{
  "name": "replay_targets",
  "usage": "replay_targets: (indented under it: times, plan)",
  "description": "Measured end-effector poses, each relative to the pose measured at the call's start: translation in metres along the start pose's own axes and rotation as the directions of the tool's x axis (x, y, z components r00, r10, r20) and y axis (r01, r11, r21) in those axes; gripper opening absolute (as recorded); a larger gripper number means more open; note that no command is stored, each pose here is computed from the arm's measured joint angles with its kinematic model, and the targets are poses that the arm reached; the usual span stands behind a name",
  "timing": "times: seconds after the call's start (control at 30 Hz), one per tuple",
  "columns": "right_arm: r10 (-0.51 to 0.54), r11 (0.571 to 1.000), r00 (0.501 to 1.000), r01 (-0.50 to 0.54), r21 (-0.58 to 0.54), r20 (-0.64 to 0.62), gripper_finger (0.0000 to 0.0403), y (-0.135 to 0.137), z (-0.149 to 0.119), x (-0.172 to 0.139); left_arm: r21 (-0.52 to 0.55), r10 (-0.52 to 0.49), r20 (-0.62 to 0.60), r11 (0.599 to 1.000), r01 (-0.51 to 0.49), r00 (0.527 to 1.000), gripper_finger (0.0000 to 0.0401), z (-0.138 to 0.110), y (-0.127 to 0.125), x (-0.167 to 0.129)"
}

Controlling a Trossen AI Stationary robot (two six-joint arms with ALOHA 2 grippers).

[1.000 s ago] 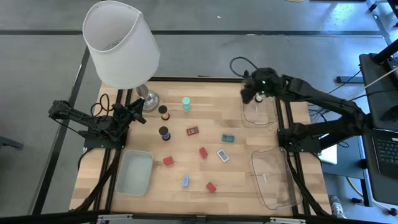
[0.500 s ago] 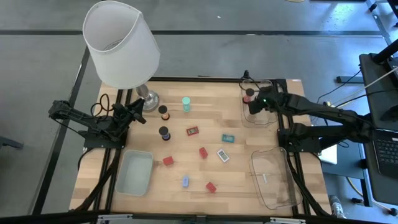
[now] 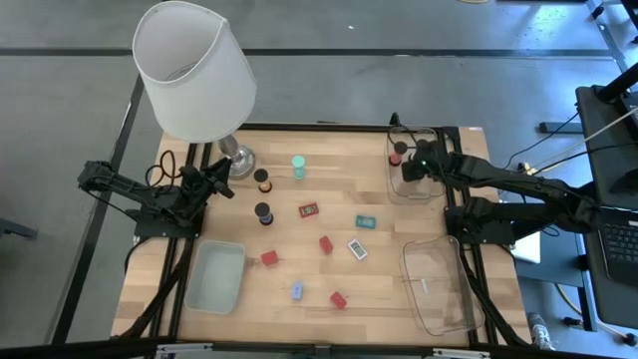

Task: Pick & Place Office items
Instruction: Put the blue sand timer into the top transparent bin

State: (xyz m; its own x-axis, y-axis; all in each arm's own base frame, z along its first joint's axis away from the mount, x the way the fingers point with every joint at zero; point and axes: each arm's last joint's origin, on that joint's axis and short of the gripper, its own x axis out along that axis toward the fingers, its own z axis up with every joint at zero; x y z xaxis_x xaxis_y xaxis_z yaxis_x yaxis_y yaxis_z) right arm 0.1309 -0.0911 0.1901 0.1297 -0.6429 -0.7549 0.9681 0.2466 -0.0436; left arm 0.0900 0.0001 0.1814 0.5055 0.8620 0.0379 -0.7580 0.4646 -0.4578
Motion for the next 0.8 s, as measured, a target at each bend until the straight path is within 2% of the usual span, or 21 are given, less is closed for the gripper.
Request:
replay_targets:
  times: [0.13, 0.4, 0.6, 0.8]
  plan:
    - [-0.018, 1.000, 1.000, 0.018, 0.006, 0.010, 0.0231, -0.001, 0.001, 0.000, 0.000, 0.000, 0.000, 1.000, 0.000, 1.000, 0.0088, 0.000, 0.000, 0.000]
    - [-0.025, 0.999, 0.999, 0.025, 0.027, 0.023, 0.0217, -0.001, 0.002, 0.000, 0.000, 0.000, 0.000, 1.000, 0.000, 1.000, 0.0088, 0.000, 0.000, 0.000]
    - [-0.020, 0.999, 0.999, 0.017, 0.051, 0.051, 0.0235, -0.001, -0.008, 0.011, 0.000, 0.000, 0.000, 1.000, 0.000, 1.000, 0.0088, 0.000, 0.000, 0.000]
    - [0.009, 0.997, 0.997, -0.014, 0.072, 0.075, 0.0216, -0.001, -0.013, 0.017, 0.000, 0.000, 0.000, 1.000, 0.000, 1.000, 0.0088, 0.000, 0.000, 0.000]
